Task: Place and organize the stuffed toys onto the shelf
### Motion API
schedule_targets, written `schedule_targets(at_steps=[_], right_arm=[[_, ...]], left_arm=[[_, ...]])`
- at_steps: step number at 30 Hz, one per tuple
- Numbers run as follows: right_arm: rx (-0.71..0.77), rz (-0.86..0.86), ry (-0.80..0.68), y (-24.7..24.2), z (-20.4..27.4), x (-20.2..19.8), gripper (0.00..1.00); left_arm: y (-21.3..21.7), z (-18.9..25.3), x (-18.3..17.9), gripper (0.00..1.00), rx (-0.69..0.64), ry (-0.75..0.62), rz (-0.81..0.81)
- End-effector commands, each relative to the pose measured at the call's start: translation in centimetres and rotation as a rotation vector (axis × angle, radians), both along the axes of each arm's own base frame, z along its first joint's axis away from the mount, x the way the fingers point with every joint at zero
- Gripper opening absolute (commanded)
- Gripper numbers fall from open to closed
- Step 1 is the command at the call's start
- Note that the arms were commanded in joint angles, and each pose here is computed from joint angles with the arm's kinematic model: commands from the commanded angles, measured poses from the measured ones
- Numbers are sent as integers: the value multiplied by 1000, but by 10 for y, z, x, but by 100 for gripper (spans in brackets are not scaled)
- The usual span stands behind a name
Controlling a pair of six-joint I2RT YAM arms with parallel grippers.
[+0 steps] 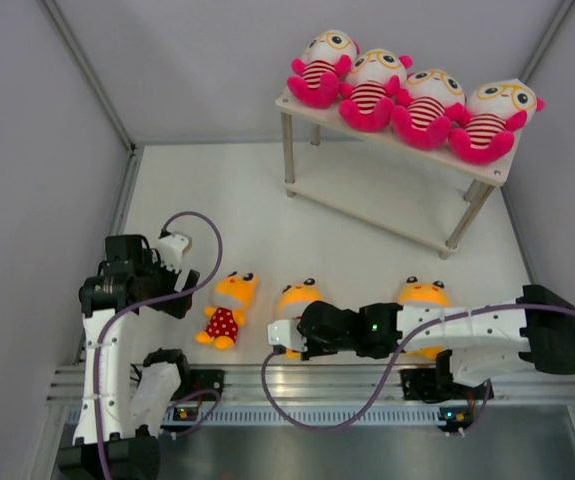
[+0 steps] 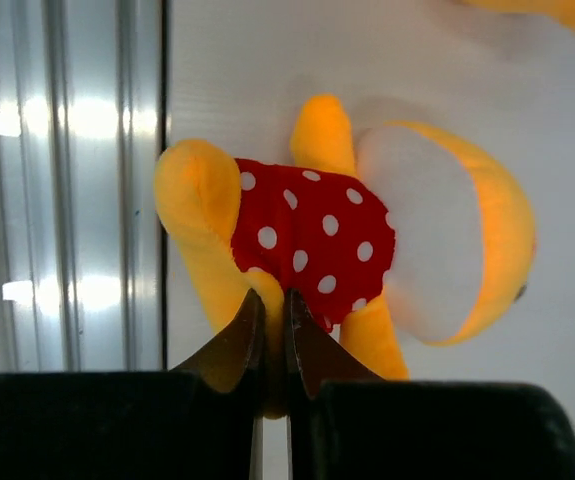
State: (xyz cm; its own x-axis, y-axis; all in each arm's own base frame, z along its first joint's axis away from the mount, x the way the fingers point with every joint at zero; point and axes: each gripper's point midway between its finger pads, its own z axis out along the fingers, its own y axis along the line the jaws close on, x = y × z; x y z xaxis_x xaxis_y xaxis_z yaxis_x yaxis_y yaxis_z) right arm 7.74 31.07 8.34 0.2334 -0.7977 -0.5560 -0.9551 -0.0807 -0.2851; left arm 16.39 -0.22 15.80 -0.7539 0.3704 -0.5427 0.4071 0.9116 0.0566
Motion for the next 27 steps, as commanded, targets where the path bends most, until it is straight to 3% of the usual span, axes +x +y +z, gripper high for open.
schedule_targets(at_steps=[1,4,9,19,27], right_arm=[[234,-92,-196,23,91,48,0],[395,-164,-328,23,163,92,0],[453,-192,-517,21,222,147,0],[309,-474,-650,-20,190,311,0],[263,-574,-667,-33,156,373,0]], left_arm=[[-2,0,4,97,-10,-19,-10],[-3,1,5,97,-14,-21,-19],[-5,2,5,97,-17,-28,-27],[-6,4,5,97,-22,-36,-26],[-6,7,5,97,-22,-50,-23]])
